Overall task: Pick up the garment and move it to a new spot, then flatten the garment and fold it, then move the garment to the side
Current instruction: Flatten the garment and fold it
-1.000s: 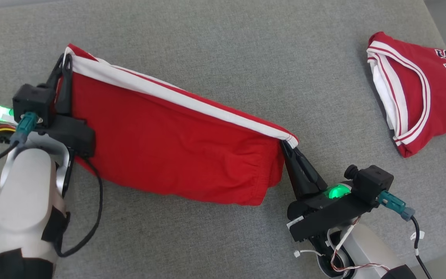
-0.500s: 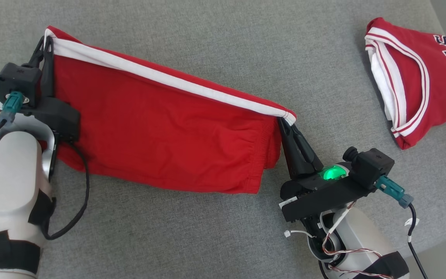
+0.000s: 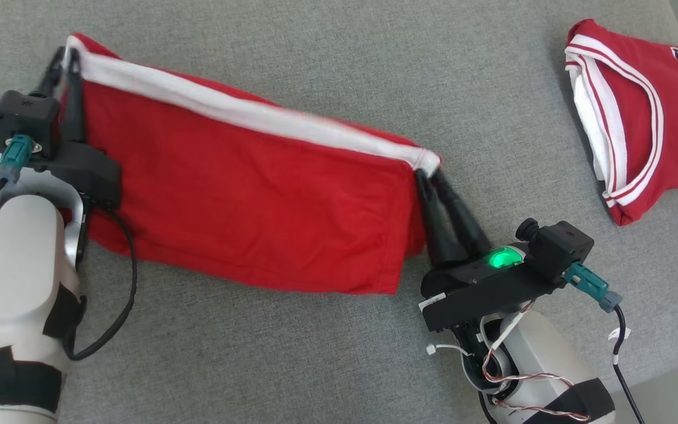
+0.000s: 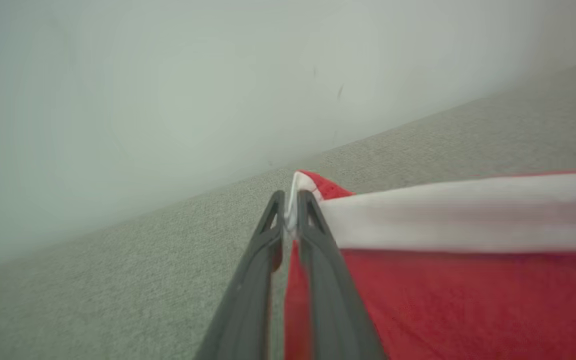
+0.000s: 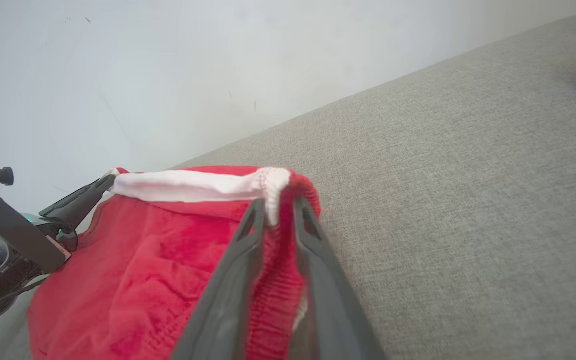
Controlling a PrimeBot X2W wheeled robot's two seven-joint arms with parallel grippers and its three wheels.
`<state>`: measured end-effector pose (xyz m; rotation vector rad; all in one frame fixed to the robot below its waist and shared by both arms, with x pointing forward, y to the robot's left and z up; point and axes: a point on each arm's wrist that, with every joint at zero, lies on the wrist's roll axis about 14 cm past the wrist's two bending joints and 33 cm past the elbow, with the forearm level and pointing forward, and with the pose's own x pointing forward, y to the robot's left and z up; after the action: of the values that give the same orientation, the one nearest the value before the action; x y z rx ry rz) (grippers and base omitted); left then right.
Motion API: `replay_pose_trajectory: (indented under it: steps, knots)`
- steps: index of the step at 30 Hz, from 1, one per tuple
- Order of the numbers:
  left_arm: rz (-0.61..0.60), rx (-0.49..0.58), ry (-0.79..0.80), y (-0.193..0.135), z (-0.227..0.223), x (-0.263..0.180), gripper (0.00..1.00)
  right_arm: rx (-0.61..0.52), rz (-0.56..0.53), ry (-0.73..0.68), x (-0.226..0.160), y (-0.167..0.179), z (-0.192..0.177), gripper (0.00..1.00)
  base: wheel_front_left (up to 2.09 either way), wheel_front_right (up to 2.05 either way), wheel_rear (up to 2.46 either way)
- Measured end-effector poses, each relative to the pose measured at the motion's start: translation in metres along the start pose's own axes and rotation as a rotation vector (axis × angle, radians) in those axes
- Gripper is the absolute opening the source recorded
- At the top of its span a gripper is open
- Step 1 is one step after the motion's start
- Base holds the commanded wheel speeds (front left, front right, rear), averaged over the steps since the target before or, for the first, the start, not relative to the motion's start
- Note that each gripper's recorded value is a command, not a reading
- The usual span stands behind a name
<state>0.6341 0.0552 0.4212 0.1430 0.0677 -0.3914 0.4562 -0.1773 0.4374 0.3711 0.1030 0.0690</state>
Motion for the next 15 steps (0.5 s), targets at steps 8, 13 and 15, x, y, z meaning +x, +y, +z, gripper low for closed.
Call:
replay_pose_trajectory:
  steps: [8, 13, 15]
  knots:
    - [0.009, -0.007, -0.006, -0.001, 0.007, -0.011, 1.00, -0.025, -0.027, -0.026, -0.002, -0.007, 0.010, 1.00, 0.00, 0.00, 0.00]
    - [0.025, -0.021, -0.018, 0.001, 0.013, -0.022, 1.00, -0.061, -0.076, -0.045, -0.011, -0.021, 0.017, 1.00, 0.00, 0.00, 0.00]
    - [0.032, -0.033, -0.028, 0.002, 0.018, -0.026, 1.00, -0.088, -0.099, -0.057, -0.016, -0.028, 0.022, 1.00, 0.00, 0.00, 0.00]
